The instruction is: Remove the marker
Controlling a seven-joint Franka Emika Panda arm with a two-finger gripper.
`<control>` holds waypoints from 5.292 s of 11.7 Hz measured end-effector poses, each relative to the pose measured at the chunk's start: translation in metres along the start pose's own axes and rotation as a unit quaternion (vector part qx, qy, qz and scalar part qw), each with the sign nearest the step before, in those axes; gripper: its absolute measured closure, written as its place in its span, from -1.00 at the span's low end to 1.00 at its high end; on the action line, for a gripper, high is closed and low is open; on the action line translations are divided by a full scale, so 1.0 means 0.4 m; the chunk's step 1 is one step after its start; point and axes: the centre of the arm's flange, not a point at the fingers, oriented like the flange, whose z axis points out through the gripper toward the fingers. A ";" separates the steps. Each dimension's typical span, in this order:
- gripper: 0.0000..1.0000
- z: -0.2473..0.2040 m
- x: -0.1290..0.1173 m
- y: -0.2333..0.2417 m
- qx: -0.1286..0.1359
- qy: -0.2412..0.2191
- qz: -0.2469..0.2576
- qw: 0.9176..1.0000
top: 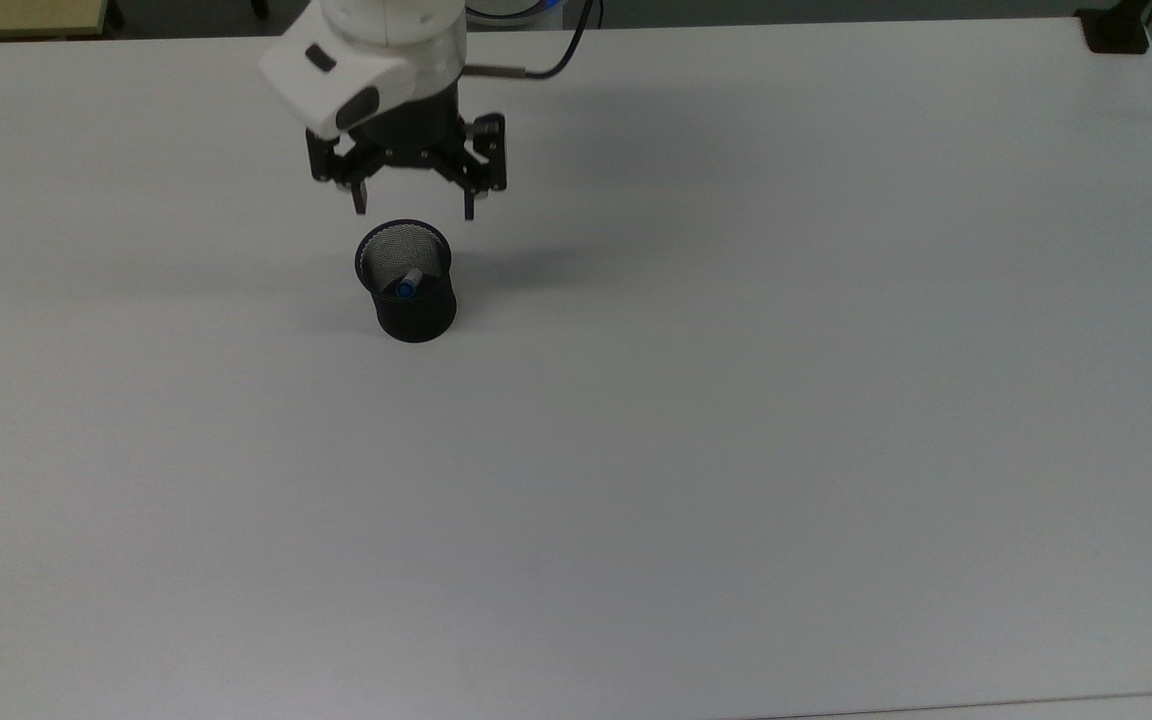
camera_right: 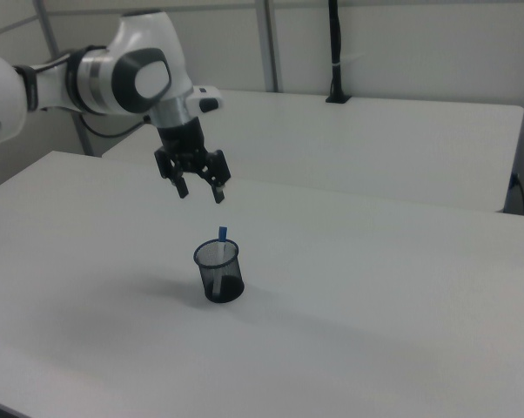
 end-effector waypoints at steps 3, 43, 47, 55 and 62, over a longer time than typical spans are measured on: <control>-0.75 0.103 0.039 0.021 -0.002 0.005 0.001 1.000; 0.37 0.309 0.010 -0.385 0.005 -0.103 -0.097 0.990; -0.71 0.263 0.026 -0.375 0.007 -0.083 -0.091 0.992; -1.00 -0.274 -0.142 -0.142 0.008 -0.010 -0.026 1.000; -1.00 -0.298 -0.173 -0.102 0.008 -0.011 -0.012 1.000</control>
